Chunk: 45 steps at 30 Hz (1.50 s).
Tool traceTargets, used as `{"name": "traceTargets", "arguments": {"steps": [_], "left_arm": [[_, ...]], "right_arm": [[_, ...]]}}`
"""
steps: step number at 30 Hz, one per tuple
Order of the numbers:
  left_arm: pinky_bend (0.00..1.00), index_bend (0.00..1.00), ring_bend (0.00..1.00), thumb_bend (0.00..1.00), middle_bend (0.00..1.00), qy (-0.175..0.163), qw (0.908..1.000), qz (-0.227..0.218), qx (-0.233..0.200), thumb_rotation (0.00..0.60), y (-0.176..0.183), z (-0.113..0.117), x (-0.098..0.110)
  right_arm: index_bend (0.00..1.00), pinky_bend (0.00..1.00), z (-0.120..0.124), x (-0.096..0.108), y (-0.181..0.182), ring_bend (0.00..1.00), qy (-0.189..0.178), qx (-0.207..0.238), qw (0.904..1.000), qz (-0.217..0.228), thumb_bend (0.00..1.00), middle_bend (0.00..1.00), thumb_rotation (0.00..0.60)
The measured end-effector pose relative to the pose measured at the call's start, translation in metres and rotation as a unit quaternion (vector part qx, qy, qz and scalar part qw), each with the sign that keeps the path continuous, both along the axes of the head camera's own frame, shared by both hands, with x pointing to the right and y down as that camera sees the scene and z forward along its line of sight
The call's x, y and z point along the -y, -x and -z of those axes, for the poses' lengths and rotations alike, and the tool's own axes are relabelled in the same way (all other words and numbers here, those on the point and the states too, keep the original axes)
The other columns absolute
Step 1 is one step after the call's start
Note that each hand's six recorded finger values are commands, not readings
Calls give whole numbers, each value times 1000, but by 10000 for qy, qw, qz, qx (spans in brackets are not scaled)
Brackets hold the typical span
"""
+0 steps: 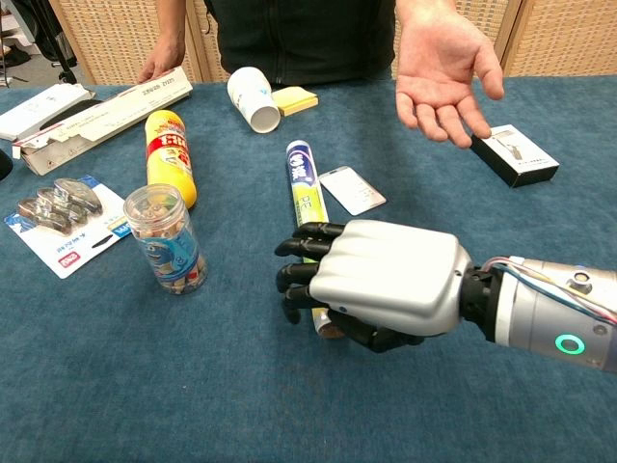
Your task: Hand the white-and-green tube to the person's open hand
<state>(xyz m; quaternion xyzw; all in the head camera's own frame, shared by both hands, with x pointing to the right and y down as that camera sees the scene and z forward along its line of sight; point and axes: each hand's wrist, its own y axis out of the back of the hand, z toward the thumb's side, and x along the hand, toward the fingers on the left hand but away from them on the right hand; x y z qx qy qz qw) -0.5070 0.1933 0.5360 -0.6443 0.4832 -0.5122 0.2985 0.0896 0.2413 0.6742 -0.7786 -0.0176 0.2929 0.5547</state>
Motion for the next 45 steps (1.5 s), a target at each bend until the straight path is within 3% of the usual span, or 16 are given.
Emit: {"name": "traceTargets", "arguments": {"steps": [5,11,17,22,25,29,34,38,41,45], "left_arm": [[0,16,0,0,0,20,10000,-26,9,600,-2,-1,0],[0,16,0,0,0,21,10000,-31,17,600,-2,-1,-1],[0,16,0,0,0,35,10000,-46,28,600,-3,-2,-1],[0,16,0,0,0,50,10000,-57,47,600,-4,-3,-1],[0,16,0,0,0,61,9999,-67,56,600,-5,-4,-1],[0,16,0,0,0,70,9999,-77,61,600,-7,-4,-2],[0,16,0,0,0,54,10000,-63,48,600,-6,-3,-2],[0,16,0,0,0,44,10000,-47,35,600,-5,-2,-1],[0,16,0,0,0,45,10000,-36,26,600,-4,-2,-1],[0,16,0,0,0,52,10000,-34,22,600,-3,-2,-1]], "right_arm": [[346,55,-7,4,-14,0,-290,-353,9989,108,827,250,600],[368,55,-17,16,-56,0,-684,-1015,9924,148,827,274,600],[368,61,-26,35,-101,0,-935,-1518,9839,-153,827,274,600],[368,61,-25,45,-124,7,-831,-1567,9824,-581,827,274,600],[368,61,-21,49,-133,34,-711,-1431,9833,-870,800,269,600],[363,61,-16,52,-141,44,-421,-1156,9842,-1270,557,218,600],[241,61,-16,55,-151,19,150,-823,9781,-1904,443,119,600],[91,61,-23,58,-161,0,552,-777,9662,-2394,363,11,600],[75,61,-28,62,-164,0,865,-710,9532,-2809,320,0,600],[75,61,-34,70,-159,0,1255,-492,9339,-3313,335,0,600]]}}
